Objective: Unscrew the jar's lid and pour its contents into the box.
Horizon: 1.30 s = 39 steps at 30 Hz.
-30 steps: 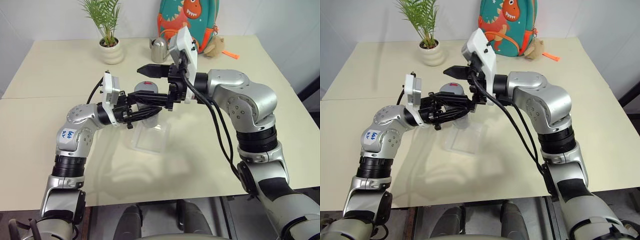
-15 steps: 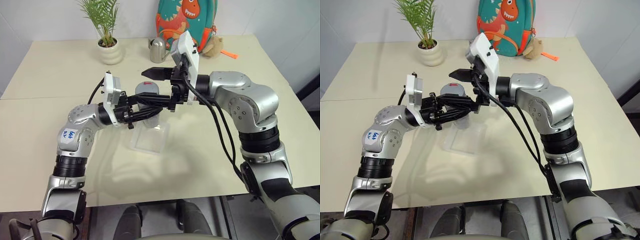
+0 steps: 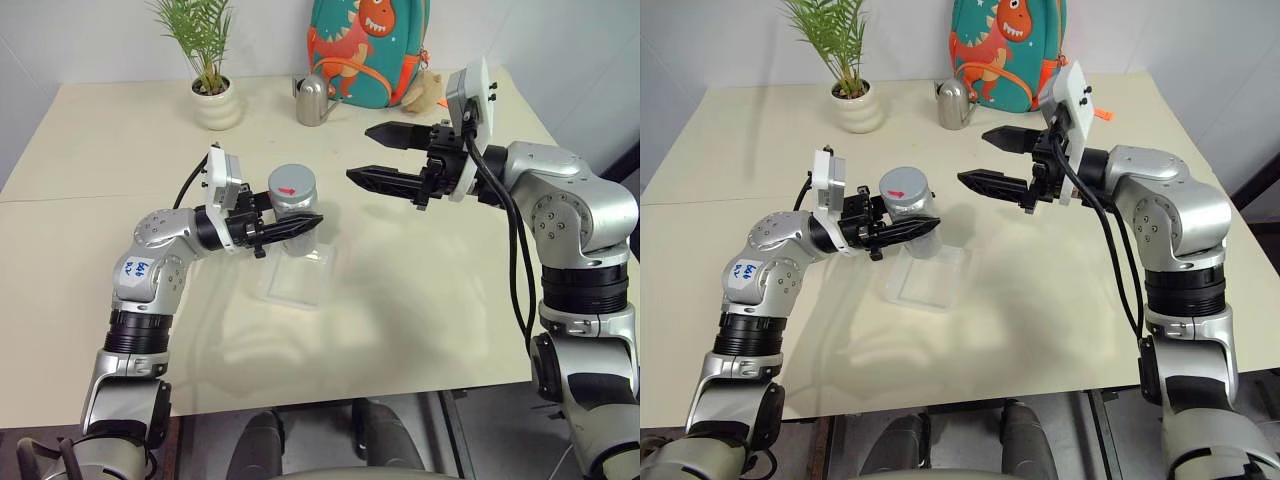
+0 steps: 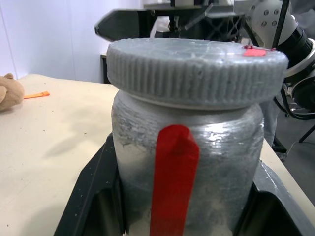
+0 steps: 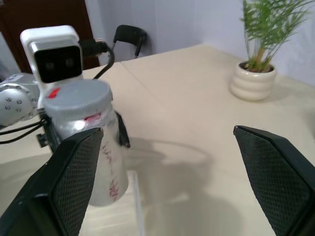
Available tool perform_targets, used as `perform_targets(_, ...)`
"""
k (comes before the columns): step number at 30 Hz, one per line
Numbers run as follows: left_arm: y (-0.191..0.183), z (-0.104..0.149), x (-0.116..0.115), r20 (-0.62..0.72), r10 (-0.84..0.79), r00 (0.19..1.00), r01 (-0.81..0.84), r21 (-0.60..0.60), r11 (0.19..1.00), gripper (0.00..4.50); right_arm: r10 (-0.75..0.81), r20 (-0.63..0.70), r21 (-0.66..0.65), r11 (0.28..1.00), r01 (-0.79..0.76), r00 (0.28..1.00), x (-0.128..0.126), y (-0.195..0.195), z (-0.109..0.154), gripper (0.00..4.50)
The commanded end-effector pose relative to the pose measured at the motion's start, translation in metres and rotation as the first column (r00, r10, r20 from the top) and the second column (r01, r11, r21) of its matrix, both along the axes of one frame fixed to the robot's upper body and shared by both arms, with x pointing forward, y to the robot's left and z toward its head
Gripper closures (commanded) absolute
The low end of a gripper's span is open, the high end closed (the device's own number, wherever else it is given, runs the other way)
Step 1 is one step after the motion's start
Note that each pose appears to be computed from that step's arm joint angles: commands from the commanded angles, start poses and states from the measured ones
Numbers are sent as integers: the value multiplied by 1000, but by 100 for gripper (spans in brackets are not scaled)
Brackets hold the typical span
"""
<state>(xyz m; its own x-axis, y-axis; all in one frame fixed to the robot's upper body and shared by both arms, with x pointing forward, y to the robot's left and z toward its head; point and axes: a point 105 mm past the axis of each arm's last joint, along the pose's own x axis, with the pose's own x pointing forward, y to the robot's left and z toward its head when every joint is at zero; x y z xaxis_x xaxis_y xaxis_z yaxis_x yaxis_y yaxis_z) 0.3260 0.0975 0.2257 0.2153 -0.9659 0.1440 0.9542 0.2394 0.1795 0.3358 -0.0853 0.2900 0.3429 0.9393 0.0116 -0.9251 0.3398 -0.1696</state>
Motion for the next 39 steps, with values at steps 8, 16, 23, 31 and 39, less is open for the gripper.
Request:
perform_targets(8, 2, 13, -5, 58, -8, 998, 8, -13, 1000, 255, 154, 74, 15, 988, -156, 985, -23, 42, 20, 4)
perform_targets(16, 0, 12, -5, 55, -17, 998, 18, -13, 1000, 255, 218, 44, -36, 976, -216, 975, -34, 75, 9, 4)
perform_targets(23, -1, 12, -6, 53, -21, 998, 22, -15, 1000, 255, 195, 40, -29, 981, -194, 980, -28, 78, 9, 21)
perform_targets(31, -1, 11, -6, 54, -21, 998, 21, -15, 1000, 255, 245, 50, 105, 963, -249, 968, -38, 75, 30, 190)
perform_targets(39, 6, 9, -7, 51, 7, 999, -7, -12, 1000, 255, 59, -2, 388, 920, -53, 998, -23, 12, 59, 190)
